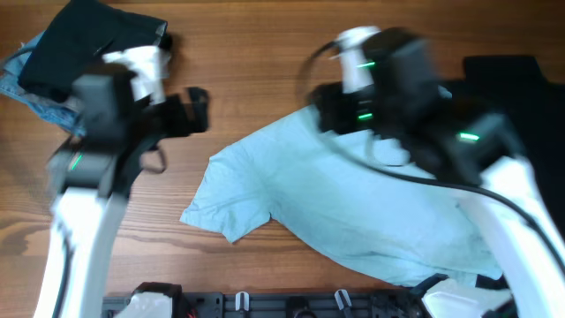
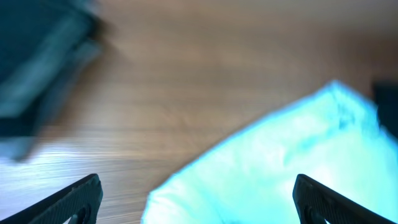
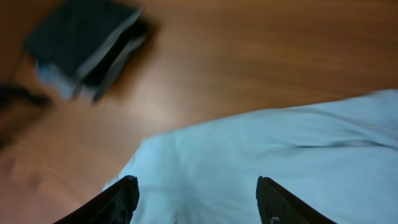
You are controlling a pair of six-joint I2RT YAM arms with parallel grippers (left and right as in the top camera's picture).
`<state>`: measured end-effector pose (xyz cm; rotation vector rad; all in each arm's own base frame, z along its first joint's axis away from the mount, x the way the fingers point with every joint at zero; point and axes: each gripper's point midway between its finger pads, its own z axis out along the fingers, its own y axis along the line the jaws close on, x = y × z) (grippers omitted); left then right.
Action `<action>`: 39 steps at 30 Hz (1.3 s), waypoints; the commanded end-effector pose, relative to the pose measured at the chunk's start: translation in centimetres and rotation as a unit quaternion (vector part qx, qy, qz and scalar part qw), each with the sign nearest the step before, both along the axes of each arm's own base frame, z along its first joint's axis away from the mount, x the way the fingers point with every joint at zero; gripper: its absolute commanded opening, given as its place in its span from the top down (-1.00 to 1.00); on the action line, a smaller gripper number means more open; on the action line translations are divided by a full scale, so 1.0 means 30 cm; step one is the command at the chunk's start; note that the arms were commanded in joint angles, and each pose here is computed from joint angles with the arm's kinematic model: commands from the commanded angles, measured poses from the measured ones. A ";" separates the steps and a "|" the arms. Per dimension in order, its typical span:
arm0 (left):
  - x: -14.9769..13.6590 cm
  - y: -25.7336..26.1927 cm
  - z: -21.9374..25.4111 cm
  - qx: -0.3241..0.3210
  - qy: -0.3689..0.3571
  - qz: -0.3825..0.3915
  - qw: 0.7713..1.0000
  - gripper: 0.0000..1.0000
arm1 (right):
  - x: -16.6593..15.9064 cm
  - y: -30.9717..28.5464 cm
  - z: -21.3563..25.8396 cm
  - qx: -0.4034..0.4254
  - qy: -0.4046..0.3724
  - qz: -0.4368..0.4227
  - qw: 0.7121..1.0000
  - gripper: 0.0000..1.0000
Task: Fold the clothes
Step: 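Drag the light blue T-shirt leftward to the table center with right gripper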
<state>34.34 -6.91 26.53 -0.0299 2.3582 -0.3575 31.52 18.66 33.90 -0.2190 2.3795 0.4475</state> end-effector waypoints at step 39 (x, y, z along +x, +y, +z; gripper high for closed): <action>0.137 0.302 -0.627 0.049 0.235 0.028 0.970 -0.08 | 0.082 -0.510 -0.166 -0.051 0.111 -0.311 0.943 -0.25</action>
